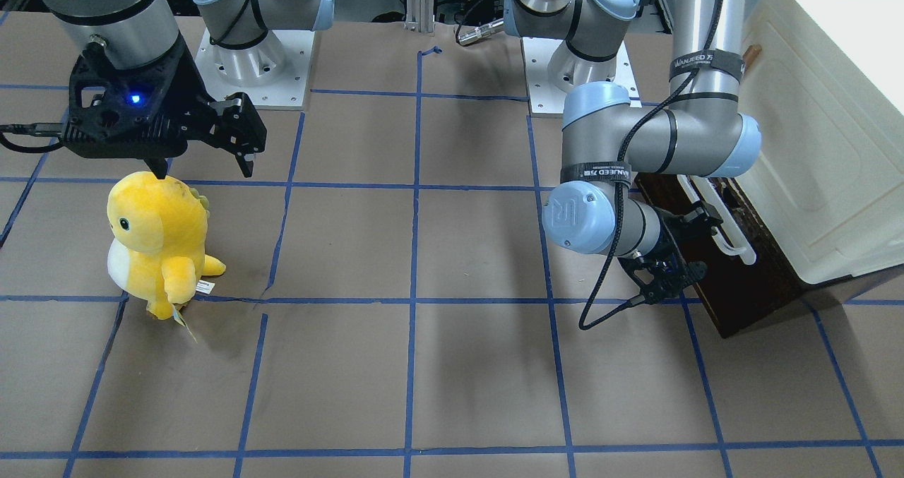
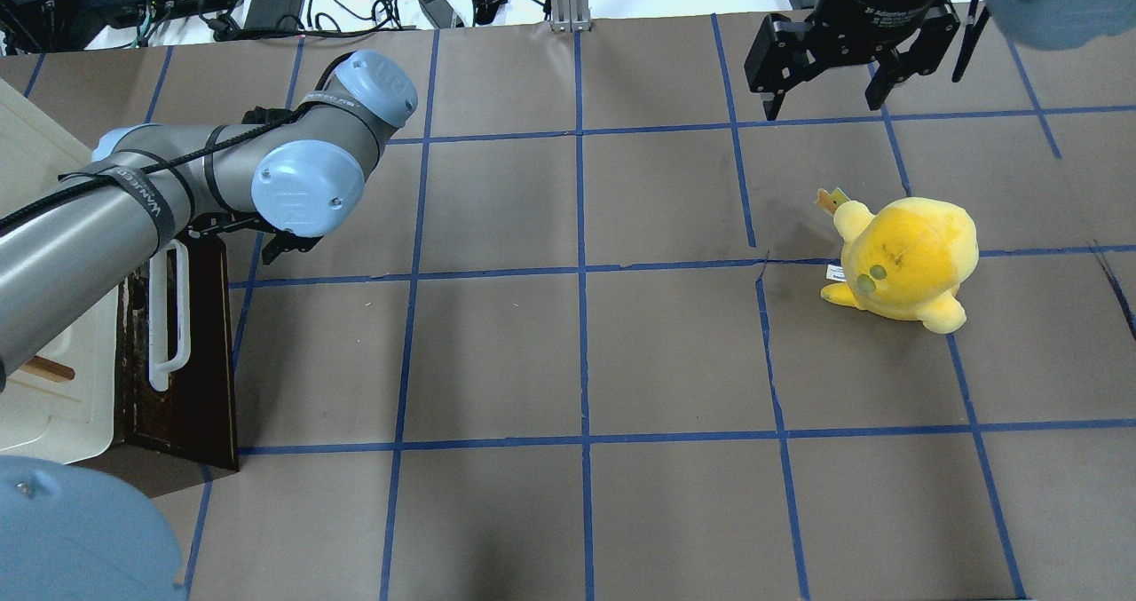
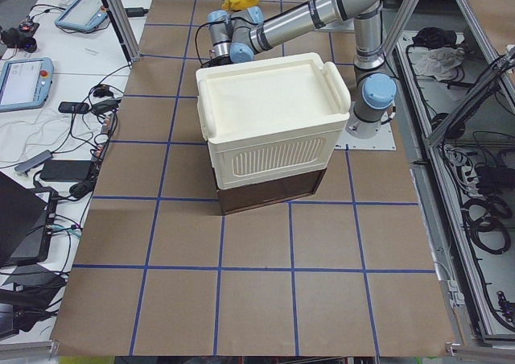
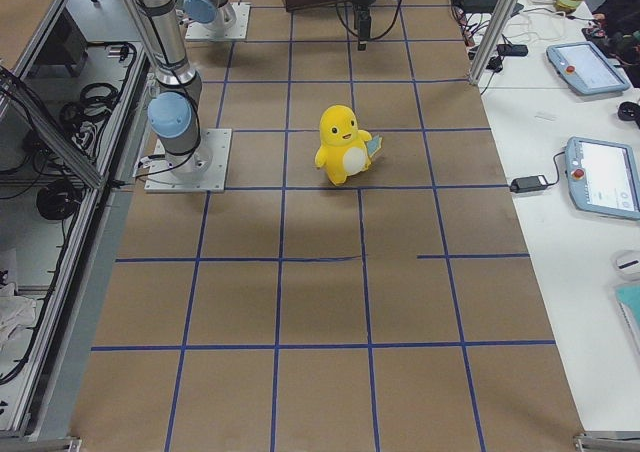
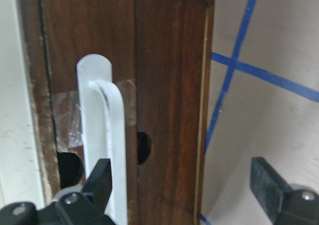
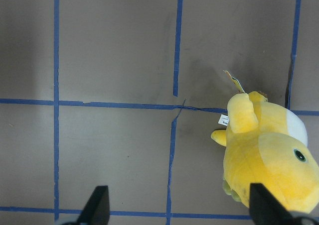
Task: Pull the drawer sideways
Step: 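Lower the open left gripper around the white drawer handle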
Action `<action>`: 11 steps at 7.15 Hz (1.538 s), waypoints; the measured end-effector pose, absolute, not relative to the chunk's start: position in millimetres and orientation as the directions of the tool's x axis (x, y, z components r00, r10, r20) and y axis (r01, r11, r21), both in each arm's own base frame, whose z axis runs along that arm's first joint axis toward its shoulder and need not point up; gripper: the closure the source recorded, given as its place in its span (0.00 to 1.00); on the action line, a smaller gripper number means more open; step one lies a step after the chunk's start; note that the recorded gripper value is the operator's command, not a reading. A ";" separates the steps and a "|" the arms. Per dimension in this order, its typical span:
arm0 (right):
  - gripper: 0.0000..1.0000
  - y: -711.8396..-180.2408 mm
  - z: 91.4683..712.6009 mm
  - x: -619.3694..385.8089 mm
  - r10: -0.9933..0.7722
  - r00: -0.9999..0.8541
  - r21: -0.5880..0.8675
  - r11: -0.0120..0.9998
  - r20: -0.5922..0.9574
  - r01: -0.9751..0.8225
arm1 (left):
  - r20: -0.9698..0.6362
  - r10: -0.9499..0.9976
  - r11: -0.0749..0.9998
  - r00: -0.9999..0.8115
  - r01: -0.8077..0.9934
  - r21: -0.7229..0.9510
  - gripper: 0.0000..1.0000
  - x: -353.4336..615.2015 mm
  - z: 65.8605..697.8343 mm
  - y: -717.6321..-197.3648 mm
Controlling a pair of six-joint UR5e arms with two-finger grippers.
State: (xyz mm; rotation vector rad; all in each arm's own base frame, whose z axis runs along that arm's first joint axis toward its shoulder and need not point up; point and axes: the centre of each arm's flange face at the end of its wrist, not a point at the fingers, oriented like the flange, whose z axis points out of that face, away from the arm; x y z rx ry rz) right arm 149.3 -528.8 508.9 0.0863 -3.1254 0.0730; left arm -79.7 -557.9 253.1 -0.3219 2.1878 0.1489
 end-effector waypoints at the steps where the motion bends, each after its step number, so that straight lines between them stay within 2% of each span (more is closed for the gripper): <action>1: 0.00 -528.8 508.9 149.3 -0.055 -0.998 -0.046 0.997 0.015 -0.056 | -0.803 -0.180 0.952 -0.569 -0.305 0.003 0.17 -63.5 253.0 -559.7; 11: 0.00 -528.8 508.9 149.3 -0.054 -0.998 -0.046 0.997 0.015 -0.055 | -0.761 -0.177 0.926 -0.625 -0.368 0.087 0.17 -48.5 242.2 -544.6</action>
